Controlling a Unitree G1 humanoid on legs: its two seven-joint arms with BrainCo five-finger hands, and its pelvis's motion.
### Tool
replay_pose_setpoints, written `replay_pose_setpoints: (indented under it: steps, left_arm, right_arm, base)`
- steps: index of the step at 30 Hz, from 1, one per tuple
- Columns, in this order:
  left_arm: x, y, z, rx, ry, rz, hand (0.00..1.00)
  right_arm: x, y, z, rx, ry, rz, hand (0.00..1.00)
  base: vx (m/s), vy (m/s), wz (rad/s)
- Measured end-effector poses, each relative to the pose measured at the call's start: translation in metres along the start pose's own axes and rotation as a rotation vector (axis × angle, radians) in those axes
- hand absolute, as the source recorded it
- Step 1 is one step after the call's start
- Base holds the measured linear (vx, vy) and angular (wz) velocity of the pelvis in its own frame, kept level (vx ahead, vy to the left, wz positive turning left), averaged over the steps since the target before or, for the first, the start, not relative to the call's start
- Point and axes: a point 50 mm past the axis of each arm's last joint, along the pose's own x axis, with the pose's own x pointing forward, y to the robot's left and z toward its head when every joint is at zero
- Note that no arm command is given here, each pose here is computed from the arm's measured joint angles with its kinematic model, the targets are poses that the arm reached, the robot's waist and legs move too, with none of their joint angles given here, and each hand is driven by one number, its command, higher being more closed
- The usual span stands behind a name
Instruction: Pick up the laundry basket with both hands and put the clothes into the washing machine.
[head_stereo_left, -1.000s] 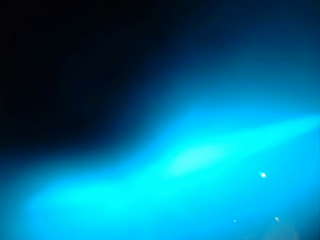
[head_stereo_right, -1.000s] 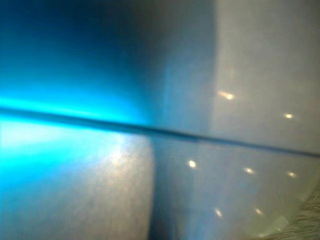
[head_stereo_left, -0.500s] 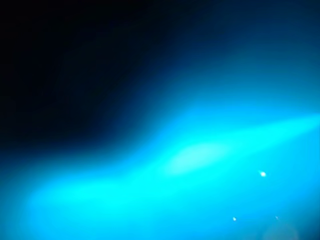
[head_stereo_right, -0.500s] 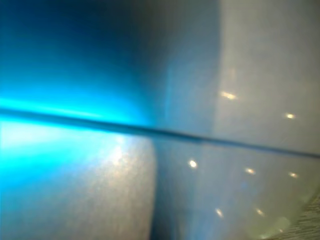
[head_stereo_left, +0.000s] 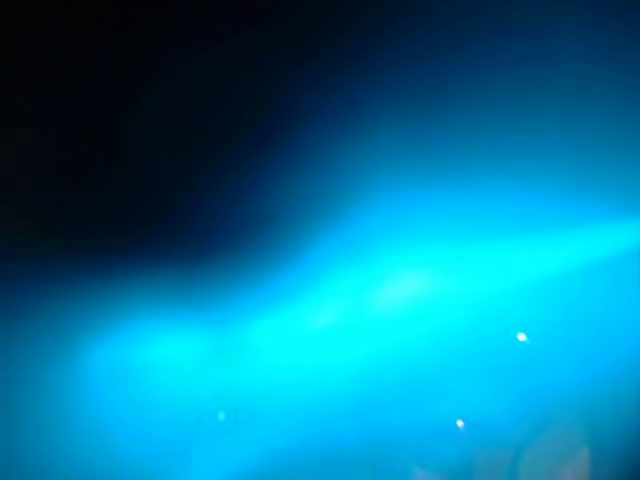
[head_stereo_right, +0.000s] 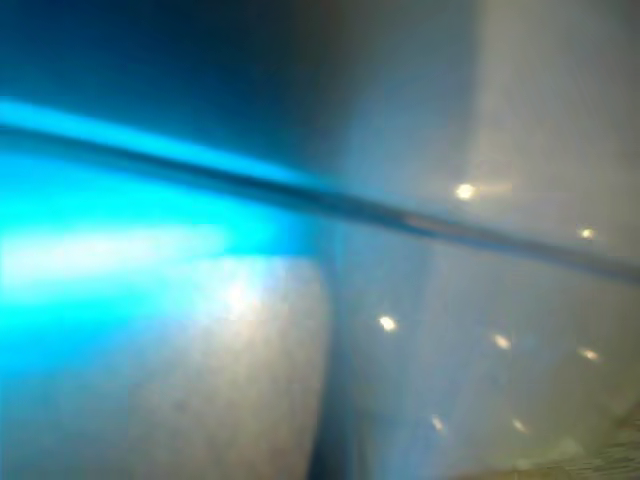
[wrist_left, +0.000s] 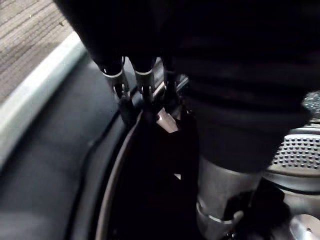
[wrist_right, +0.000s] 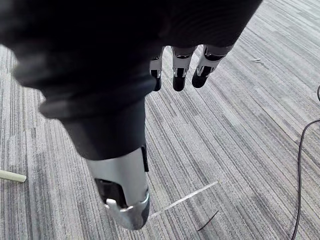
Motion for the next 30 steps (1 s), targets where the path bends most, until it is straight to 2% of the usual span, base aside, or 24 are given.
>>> replay_pose_setpoints:
  steps: [6,12,15,18,20,25,28,30]
  left_arm:
    - [-0.087,0.039,-0.054,-0.045,0.125,0.044,0.00]
    - [-0.145,0.056,-0.097,-0.113,0.298,0.109,0.00]
    - [-0.189,0.052,-0.139,-0.130,0.517,0.106,0.00]
    - [-0.254,0.052,-0.188,-0.133,0.822,0.153,0.00]
    - [-0.318,0.058,-0.213,-0.111,1.083,0.211,0.00]
    - [-0.398,0.090,-0.223,-0.100,1.371,0.460,0.00]
    - [-0.436,0.097,-0.219,-0.030,1.543,0.428,0.00]
    - [-0.442,0.100,-0.218,0.025,1.585,0.379,0.00]
  right_arm:
    - [0.001,-0.007,0.004,-0.021,-0.006,-0.023,0.00]
    - [0.003,-0.015,0.014,-0.100,-0.034,-0.033,0.00]
    - [0.003,-0.021,0.017,-0.147,-0.030,-0.046,0.00]
    - [0.003,-0.025,0.011,-0.189,0.002,-0.060,0.00]
    - [0.000,-0.031,0.002,-0.214,0.045,-0.079,0.00]
    - [-0.012,-0.046,-0.030,-0.113,0.147,-0.155,0.00]
    - [-0.020,-0.069,-0.044,-0.070,0.224,-0.253,0.00]
    - [-0.023,-0.079,-0.047,-0.091,0.264,-0.286,0.00]
  base:
    - [0.01,-0.023,0.22]
    - [0.00,-0.053,0.16]
    - [0.04,-0.015,-0.01]
    - [0.12,0.036,-0.05]
    - [0.16,0.021,-0.08]
    - [0.18,0.017,0.07]
    - [0.18,0.076,0.21]
    - [0.18,0.093,0.18]
